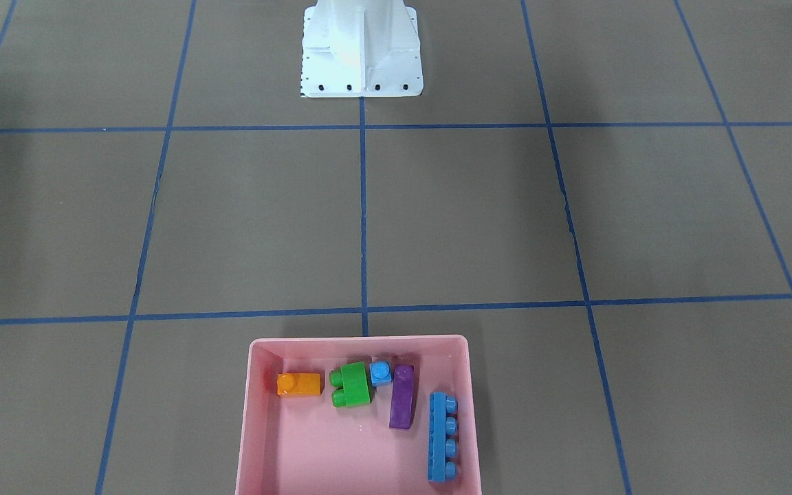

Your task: Put all blocks into box

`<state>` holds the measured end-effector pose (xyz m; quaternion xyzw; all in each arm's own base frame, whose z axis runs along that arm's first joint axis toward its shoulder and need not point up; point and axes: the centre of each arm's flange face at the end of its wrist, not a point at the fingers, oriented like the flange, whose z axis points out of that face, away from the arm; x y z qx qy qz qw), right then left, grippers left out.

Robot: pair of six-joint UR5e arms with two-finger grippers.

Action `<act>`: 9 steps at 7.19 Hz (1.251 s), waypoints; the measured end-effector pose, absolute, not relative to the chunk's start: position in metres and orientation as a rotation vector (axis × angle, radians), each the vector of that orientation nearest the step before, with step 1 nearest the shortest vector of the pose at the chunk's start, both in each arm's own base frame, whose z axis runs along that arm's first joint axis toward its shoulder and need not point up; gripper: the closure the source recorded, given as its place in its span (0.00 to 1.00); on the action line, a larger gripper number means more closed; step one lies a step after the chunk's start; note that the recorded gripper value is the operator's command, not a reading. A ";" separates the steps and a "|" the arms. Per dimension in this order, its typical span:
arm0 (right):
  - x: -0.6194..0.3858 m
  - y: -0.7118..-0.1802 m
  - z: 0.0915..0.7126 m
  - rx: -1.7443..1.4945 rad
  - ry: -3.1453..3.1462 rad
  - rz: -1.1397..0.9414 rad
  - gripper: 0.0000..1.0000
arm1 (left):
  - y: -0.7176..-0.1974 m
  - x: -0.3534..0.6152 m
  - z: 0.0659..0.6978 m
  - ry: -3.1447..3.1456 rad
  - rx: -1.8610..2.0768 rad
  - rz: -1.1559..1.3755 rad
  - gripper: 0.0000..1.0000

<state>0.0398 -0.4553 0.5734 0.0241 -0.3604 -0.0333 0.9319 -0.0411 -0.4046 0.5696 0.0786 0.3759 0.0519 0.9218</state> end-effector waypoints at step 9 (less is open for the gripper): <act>0.049 -0.438 0.582 0.033 -0.748 -0.038 0.00 | -0.393 -0.052 0.607 0.762 0.051 0.227 0.00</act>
